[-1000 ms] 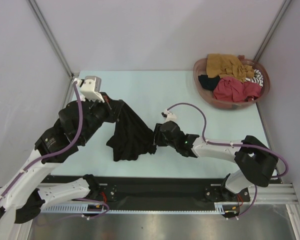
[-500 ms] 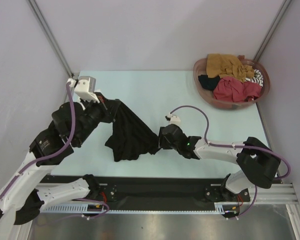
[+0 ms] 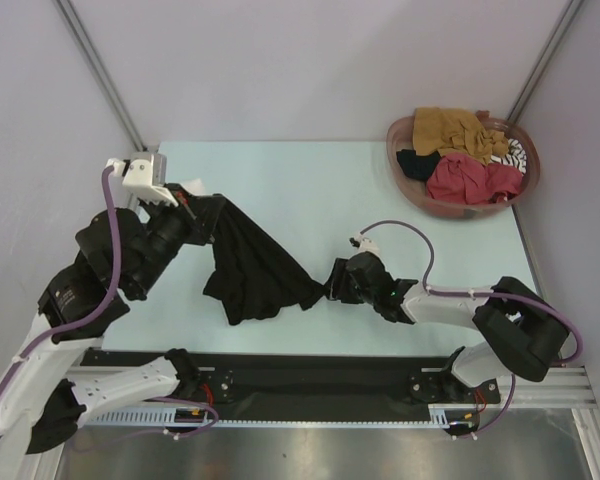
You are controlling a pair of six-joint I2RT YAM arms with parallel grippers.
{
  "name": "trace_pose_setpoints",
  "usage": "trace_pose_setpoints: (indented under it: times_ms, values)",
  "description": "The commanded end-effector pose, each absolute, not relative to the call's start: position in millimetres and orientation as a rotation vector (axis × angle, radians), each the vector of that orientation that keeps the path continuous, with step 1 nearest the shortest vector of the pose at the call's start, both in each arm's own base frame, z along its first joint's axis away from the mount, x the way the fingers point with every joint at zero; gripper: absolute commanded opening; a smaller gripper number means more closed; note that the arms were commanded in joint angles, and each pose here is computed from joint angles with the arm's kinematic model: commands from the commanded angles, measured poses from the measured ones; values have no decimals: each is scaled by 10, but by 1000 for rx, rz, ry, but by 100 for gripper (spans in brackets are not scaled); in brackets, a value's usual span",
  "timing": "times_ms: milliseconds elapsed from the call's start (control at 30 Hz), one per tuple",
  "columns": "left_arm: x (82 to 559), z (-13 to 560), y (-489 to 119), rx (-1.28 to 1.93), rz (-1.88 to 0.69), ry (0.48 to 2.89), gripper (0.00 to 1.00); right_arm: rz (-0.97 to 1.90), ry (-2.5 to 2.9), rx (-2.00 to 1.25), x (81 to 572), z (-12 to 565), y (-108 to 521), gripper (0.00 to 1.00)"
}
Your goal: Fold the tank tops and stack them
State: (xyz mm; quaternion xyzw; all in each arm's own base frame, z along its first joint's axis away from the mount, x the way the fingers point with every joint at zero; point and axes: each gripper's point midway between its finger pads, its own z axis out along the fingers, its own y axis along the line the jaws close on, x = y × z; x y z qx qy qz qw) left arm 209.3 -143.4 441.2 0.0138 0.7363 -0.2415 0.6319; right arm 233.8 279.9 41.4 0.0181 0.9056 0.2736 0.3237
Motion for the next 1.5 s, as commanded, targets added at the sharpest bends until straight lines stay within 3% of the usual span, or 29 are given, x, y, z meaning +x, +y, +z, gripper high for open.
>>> trace_pose_setpoints:
  times_ms: [0, 233, 333, 533, 733, 1133, 1467]
  values:
    - [2039, 4670, -1275, -1, -558, 1612, 0, 807, 2307, 65, 2444, 573, 2877, 54]
    - [1991, 4712, -1177, -15, -550, 1595, 1, 760, 2327, 101, 2512, 547, 2668, 50]
    - [1968, 4759, -1126, -26, -550, 1580, 0, 869, 2261, 84, 2519, 659, 2667, 47]
    - [1957, 4771, -1123, -21, -552, 1579, 0, 1146, 2123, -135, 2368, 1045, 2998, 53]
    - [1942, 4795, -1126, -19, -563, 1573, 0, 1282, 2071, -203, 2283, 1171, 3186, 67]
    - [1912, 4878, -1102, -16, -573, 1558, 0, 1484, 2135, -177, 2207, 775, 3641, 68]
    - [1888, 4884, -1072, -18, -573, 1558, 0, 1609, 2005, -170, 2343, 946, 3816, 65]
